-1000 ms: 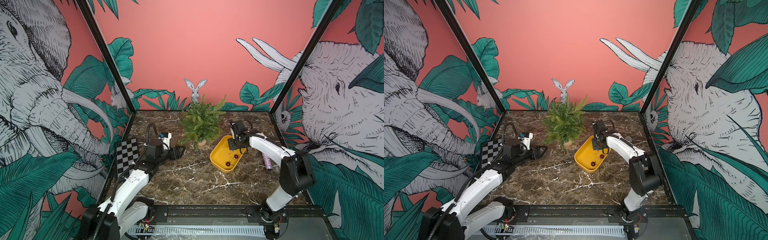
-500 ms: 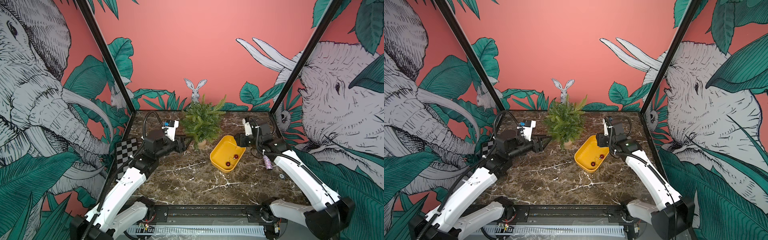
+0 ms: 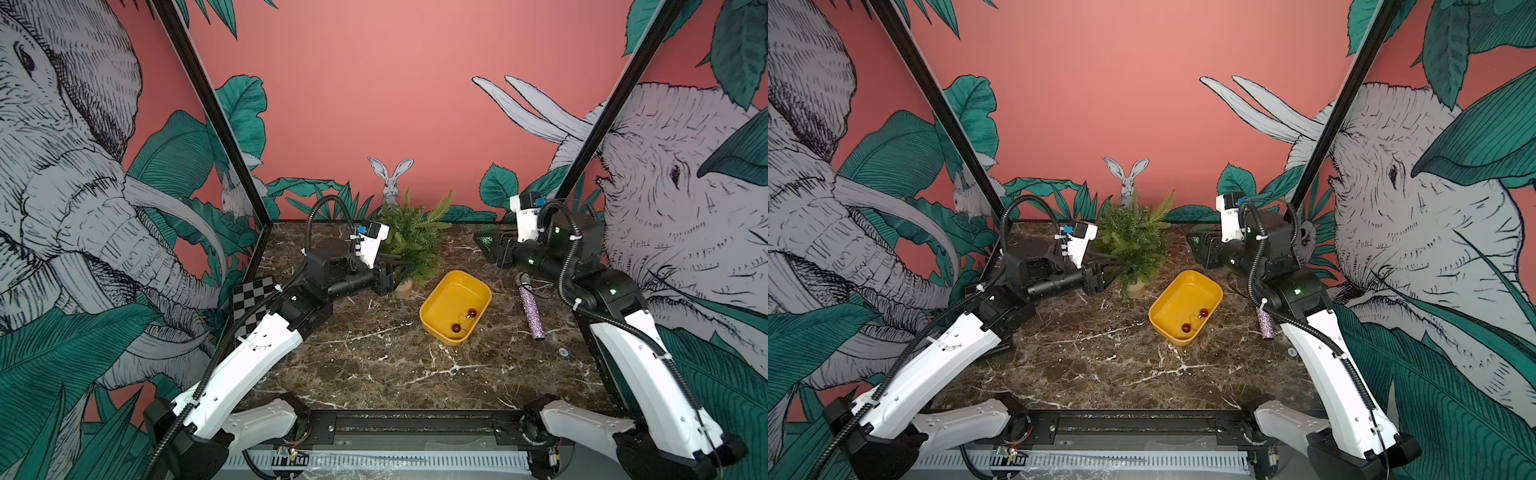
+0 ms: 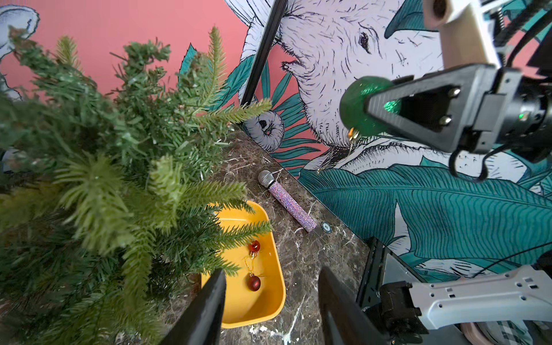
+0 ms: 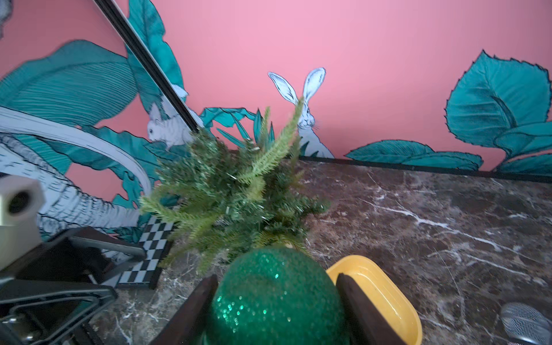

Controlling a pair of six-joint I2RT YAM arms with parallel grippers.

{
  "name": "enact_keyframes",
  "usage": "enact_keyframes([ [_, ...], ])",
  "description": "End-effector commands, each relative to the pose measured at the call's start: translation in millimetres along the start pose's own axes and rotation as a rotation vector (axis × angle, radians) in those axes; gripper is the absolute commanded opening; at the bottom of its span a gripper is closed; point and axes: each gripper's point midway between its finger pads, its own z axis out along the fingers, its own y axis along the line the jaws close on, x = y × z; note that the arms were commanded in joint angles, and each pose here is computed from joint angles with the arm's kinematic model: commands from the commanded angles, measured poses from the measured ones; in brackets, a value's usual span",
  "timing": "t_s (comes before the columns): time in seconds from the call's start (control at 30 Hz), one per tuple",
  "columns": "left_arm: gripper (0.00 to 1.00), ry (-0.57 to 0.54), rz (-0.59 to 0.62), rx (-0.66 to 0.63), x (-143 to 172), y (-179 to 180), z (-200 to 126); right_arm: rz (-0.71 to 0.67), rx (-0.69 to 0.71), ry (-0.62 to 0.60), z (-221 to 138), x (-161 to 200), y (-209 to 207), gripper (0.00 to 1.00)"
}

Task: Decorate the small christmas tree with ornaments
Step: Pick up an ornament from the container, then hang an ornament on the christmas tree.

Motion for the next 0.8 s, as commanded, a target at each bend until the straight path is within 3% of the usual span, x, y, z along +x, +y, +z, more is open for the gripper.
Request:
enact_keyframes([
  [0.0, 0.50, -0.024, 0.089, -0.011, -22, -17, -8, 0.030, -0.061, 0.008, 2, -13, 18, 0.51],
  [0.3, 0.47, -0.021, 0.194, -0.050, -56, -27, 0, 0.065, -0.064, 0.026, 30, -48, 40, 0.50],
  [0.77, 0.45, -0.032, 0.293, -0.081, -80, -35, 22, 0.062, -0.117, 0.021, 64, -72, 78, 0.50],
])
